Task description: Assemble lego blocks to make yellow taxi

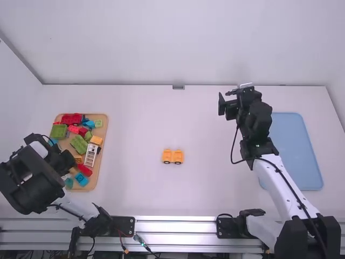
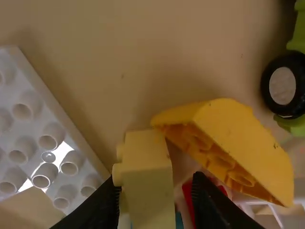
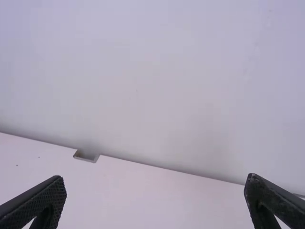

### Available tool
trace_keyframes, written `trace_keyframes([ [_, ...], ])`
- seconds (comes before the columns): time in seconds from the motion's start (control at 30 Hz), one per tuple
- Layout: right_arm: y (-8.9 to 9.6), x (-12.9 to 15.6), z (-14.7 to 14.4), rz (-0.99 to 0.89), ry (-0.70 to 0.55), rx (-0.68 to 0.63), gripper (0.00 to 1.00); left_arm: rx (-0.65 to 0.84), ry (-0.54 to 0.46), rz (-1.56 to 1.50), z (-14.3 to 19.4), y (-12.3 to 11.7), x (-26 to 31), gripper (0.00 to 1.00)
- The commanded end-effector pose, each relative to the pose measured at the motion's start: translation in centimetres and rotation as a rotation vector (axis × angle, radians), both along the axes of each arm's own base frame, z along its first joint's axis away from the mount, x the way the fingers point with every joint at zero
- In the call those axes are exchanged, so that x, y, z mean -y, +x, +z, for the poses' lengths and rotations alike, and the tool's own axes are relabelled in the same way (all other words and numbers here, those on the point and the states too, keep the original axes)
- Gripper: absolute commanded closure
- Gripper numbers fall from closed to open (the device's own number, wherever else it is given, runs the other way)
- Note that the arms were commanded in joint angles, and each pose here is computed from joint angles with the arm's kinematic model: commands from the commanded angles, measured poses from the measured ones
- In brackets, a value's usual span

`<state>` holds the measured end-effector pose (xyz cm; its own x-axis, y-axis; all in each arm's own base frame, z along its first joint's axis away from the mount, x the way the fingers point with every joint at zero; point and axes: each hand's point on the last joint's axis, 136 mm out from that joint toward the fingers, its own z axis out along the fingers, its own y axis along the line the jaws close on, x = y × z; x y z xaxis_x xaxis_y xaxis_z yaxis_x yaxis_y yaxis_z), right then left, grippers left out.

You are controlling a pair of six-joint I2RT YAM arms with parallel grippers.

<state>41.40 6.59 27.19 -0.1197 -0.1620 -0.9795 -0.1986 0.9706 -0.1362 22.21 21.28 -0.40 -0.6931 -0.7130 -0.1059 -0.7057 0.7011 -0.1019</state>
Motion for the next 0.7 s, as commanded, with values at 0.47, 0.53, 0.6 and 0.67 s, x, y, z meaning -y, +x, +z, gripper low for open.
trace_keyframes([
  [0.47,0.3,-0.1,1.7,0.003,-0.012,0.039,0.01,-0.031,0.029,-0.009,-1.6,-1.0,0.2,0.59],
  [0.53,0.3,-0.1,1.7,0.003,-0.012,0.038,0.01,-0.027,0.035,-0.009,-1.7,-1.0,0.1,0.66],
  [0.6,0.3,-0.1,1.7,0.003,-0.012,0.038,0.01,-0.025,0.035,-0.01,-1.8,-0.9,0.2,0.7],
  [0.67,0.3,-0.1,1.7,0.003,-0.012,0.038,0.01,-0.024,0.036,-0.008,-1.9,-1.0,0.2,0.72],
])
